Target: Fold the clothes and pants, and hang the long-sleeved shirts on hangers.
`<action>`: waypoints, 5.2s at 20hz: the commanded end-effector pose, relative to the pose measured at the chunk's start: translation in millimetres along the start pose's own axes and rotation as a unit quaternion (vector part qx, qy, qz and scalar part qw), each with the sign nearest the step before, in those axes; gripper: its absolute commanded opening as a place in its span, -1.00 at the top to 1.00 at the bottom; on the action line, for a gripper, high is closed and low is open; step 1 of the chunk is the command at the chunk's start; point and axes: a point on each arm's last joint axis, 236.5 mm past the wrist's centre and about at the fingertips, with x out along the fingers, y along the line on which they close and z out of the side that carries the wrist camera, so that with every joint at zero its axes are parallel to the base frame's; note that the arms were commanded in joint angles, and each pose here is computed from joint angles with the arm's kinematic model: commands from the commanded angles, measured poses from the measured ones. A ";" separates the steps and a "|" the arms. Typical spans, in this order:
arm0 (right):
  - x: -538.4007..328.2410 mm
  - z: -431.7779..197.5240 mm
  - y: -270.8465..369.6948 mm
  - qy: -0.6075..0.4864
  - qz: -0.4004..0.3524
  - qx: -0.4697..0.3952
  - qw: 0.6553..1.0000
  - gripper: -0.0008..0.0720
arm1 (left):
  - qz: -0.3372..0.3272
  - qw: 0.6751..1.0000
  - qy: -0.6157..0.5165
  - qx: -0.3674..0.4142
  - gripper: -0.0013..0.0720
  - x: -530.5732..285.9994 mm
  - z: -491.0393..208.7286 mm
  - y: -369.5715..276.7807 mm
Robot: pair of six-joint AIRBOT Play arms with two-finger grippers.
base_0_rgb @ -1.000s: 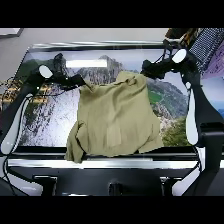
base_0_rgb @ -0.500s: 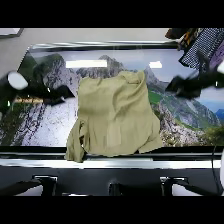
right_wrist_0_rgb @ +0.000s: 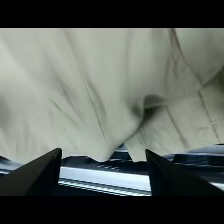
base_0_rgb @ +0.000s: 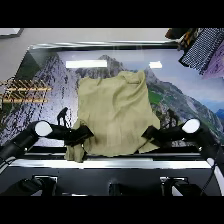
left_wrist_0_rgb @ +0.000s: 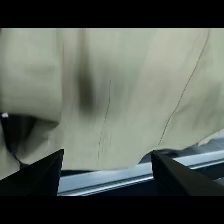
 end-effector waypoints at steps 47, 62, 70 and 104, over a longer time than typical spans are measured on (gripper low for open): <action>-91.7 -31.2 55.5 -0.074 0.042 0.036 0.996 0.90 | 0.015 0.992 0.019 0.125 0.93 -66.5 -24.4 -31.6; 7.6 139.6 70.4 -0.095 -0.012 -0.030 0.995 0.29 | 0.063 0.988 0.082 0.111 -0.19 36.9 137.1 -28.3; -81.9 83.8 75.6 -0.128 -0.094 -0.214 0.964 -0.41 | 0.140 0.966 -0.037 0.212 -0.55 -43.1 148.7 -7.9; 50.5 36.9 59.6 -0.031 -0.175 -0.227 0.958 0.90 | 0.144 0.905 -0.021 0.401 -0.55 70.8 54.1 -48.5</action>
